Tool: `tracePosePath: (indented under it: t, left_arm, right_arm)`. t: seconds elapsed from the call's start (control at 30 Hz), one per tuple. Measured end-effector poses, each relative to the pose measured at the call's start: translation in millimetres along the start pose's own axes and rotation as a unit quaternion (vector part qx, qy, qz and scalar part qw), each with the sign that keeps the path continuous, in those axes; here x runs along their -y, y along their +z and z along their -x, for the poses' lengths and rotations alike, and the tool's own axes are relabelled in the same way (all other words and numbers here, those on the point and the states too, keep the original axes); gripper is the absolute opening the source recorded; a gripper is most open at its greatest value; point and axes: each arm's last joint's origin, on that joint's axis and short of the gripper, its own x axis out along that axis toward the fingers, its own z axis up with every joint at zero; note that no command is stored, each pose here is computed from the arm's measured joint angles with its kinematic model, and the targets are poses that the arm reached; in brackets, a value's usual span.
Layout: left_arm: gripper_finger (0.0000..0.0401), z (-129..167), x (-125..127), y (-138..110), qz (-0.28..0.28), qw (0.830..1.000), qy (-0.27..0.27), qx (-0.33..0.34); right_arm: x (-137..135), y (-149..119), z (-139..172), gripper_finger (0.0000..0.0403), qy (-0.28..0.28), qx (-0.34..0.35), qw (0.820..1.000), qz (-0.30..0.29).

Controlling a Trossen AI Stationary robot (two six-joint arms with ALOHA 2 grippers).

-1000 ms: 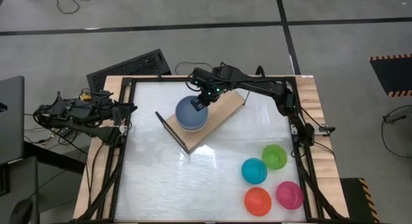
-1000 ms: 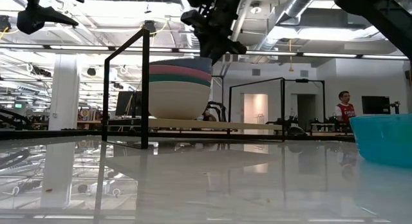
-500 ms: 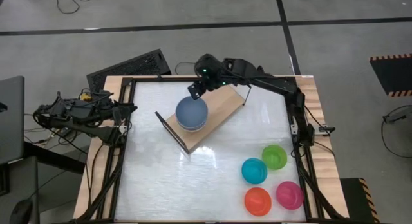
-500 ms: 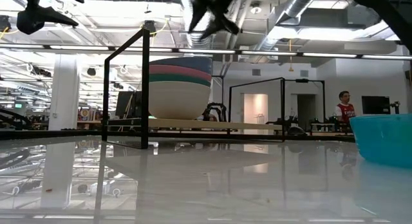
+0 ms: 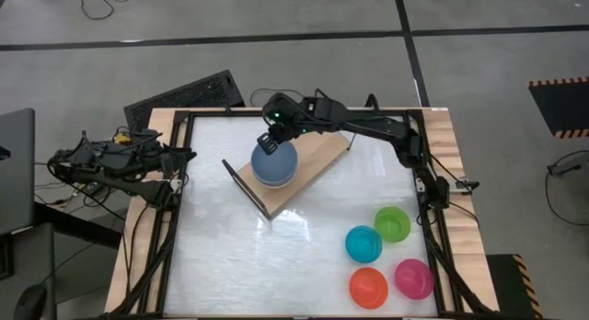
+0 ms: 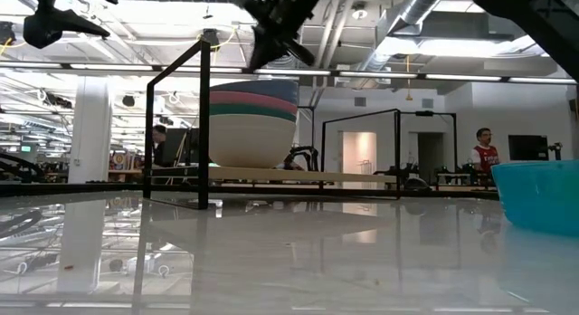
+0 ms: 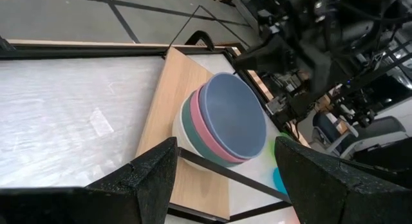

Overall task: Place and stack bowls onto a shelf
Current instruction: Stack the blue bowl on top of the pink bowl on the shelf

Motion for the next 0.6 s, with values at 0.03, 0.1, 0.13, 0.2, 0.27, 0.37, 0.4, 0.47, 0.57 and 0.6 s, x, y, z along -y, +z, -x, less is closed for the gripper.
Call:
tracePosePath:
  t: [0.03, 0.1, 0.13, 0.2, 0.27, 0.37, 0.4, 0.47, 0.57, 0.6]
  left_arm:
    - [0.0245, 0, 0, 0, 0.0, 1.0, 0.0, 0.0]
    - [0.0245, 0, 0, 0, 0.0, 1.0, 0.0, 0.0]
    - [0.0245, 0, 0, 0, 0.0, 1.0, 0.0, 0.0]
    - [0.0245, 0, 0, 0, -0.001, 1.0, 0.002, -0.001]
    - [0.0245, 0, -1, 0, -0.001, 1.0, 0.003, -0.002]
    - [0.0245, 0, -2, -1, 0.002, 1.0, 0.008, -0.004]
    - [0.0245, 0, -2, -1, 0.003, 1.0, 0.008, -0.004]
    - [0.0245, 0, -2, -1, 0.004, 1.0, 0.01, -0.001]
    - [0.0245, 0, -2, 0, 0.004, 1.0, 0.014, 0.006]
    - [0.0245, 0, -2, 0, 0.005, 1.0, 0.016, 0.009]
  right_arm:
    - [2, 0, -1, 0.0033, -0.006, -0.003, 1.0, -0.001]
    - [6, -2, -2, 0.0027, -0.022, -0.014, 1.0, 0.001]
    - [7, -3, -2, 0.0021, -0.025, -0.019, 0.999, 0.005]
    - [5, -4, -1, 0.0017, -0.029, -0.017, 0.999, 0.016]
    - [1, -6, 8, 0.0017, -0.036, -0.015, 0.999, 0.024]
    - [-8, -6, 41, 0.0017, -0.047, 0.01, 0.998, 0.036]
    - [-10, -9, 55, 0.0017, -0.06, 0.015, 0.997, 0.043]
    - [-16, -16, 80, 0.0017, -0.089, 0.024, 0.994, 0.065]
    - [-21, -26, 114, 0.0017, -0.114, 0.03, 0.989, 0.091]
    - [-21, -29, 125, 0.0017, -0.116, 0.031, 0.988, 0.096]
